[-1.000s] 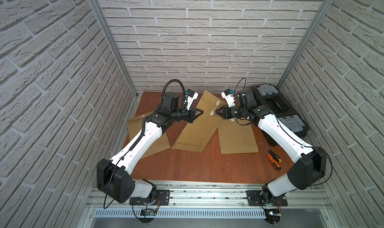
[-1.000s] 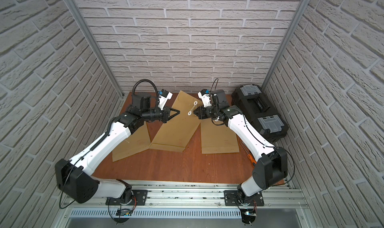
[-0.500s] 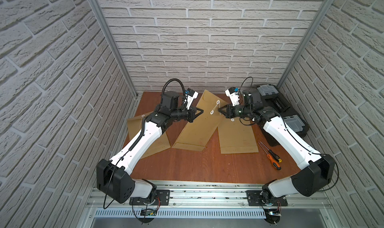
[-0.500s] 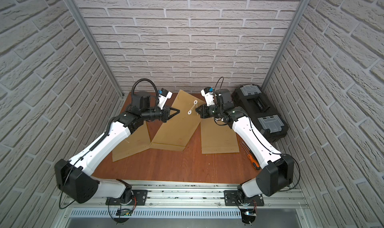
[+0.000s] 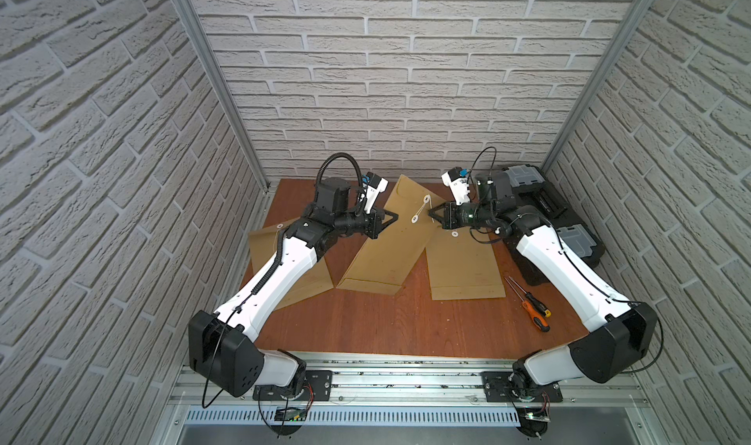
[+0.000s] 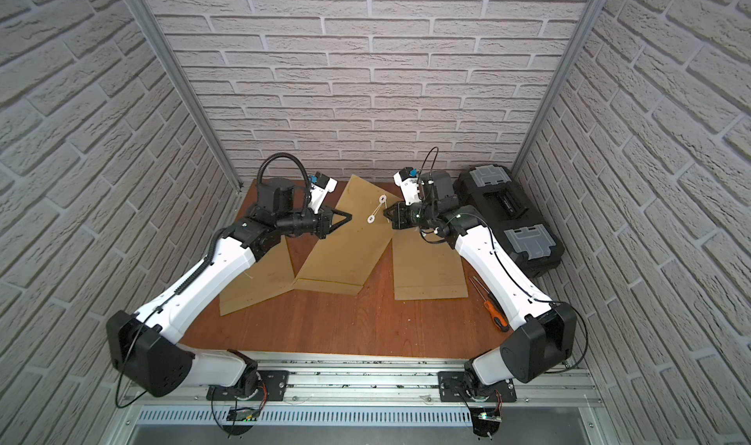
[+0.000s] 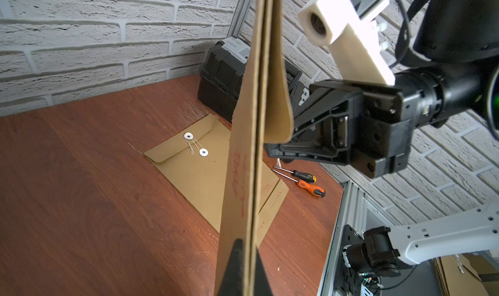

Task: Close the mouth of the file bag
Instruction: Close the file bag.

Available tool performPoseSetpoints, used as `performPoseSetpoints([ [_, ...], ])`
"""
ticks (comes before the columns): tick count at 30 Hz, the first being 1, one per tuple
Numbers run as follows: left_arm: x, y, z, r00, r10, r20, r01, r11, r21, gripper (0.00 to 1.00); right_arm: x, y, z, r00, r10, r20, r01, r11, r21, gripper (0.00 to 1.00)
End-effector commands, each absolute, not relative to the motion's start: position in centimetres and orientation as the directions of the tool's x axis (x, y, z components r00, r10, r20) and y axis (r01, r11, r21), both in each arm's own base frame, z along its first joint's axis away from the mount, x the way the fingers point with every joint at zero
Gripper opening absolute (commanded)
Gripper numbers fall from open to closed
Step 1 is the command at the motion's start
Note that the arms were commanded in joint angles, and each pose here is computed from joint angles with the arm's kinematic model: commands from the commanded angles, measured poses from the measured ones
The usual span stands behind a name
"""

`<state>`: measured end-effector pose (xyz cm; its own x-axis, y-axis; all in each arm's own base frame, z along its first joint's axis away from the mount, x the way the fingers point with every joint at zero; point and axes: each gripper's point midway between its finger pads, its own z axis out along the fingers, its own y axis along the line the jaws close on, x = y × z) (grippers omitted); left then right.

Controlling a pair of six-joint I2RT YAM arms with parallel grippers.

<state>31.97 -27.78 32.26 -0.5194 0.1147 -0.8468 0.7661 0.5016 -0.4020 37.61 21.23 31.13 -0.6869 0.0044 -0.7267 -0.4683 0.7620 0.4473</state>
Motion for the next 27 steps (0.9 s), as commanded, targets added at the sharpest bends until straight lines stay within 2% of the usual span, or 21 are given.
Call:
performPoseSetpoints([
  [1,32.0,-28.5,34.3,-0.457,0.103,-0.884,0.803,0.475,-0.360,0.00,38.3,21.8,33.3,-0.631,-0.020,-0.776,-0.510,0.764,0.395,0.03],
  [12,31.8,-28.9,34.5,-0.455,0.110,-0.884,0.809,0.465,-0.359,0.00,39.0,24.9,35.0,-0.565,-0.238,-0.790,-0.588,0.788,0.183,0.03],
  [20,31.7,-28.8,34.5,-0.450,0.116,-0.885,0.809,0.472,-0.350,0.00,37.2,26.6,33.9,-0.586,-0.234,-0.775,-0.645,0.714,0.272,0.03],
  [27,32.0,-28.6,34.4,-0.454,0.112,-0.884,0.802,0.483,-0.351,0.00,36.1,26.0,30.7,-0.630,-0.202,-0.750,-0.611,0.724,0.319,0.03],
])
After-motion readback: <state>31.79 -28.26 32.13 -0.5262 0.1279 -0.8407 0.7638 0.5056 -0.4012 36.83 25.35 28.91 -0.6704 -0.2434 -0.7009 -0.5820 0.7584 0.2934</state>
